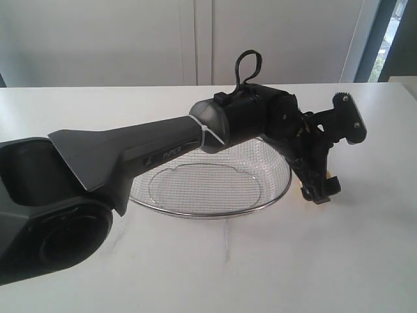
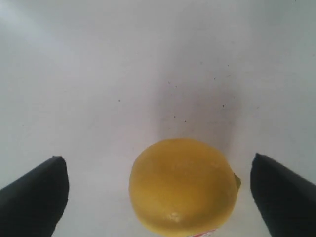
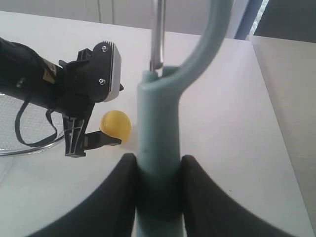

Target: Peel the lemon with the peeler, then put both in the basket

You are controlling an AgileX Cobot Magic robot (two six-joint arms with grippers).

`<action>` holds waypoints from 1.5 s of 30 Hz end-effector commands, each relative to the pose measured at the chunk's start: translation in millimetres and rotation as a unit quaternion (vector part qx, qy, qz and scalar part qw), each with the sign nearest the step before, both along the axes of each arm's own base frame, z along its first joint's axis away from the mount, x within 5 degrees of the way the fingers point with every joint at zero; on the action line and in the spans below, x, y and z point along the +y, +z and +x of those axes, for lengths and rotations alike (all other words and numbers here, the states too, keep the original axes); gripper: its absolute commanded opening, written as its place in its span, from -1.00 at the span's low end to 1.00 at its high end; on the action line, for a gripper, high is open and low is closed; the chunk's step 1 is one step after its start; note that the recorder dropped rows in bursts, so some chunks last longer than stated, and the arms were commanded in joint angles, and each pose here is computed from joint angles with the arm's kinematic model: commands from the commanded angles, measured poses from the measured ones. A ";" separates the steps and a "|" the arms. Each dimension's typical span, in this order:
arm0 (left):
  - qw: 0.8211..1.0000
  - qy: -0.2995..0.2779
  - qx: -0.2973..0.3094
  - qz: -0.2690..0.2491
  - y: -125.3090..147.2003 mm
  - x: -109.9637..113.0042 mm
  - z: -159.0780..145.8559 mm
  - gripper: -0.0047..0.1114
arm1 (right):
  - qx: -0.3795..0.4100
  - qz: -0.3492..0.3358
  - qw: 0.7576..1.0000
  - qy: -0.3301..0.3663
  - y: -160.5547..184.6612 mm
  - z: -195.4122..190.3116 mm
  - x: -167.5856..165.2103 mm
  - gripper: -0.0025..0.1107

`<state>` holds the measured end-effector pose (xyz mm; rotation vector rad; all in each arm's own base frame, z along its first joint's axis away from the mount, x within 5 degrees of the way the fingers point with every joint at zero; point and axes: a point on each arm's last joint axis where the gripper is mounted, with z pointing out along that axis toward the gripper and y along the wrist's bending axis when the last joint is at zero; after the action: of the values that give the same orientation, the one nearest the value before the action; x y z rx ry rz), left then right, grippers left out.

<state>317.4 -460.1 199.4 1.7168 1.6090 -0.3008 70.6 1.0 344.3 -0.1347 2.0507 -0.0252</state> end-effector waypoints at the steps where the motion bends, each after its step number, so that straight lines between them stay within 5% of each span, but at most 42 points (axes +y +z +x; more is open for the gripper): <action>1: 1.000 -0.017 -0.008 0.001 -9.8 -9.5 -7.6 0.89 | -0.013 0.001 1.000 -0.001 1.7 0.0 -0.4 -0.96; 45: 0.999 -0.023 -0.015 0.035 -37.4 -11.0 -5.9 0.84 | -0.014 0.001 1.000 -0.001 1.9 0.1 -0.4 -0.96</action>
<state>314.2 -469.6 168.4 1.7798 1.5696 -0.2385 70.6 1.0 344.5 -0.1349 2.0489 -0.0247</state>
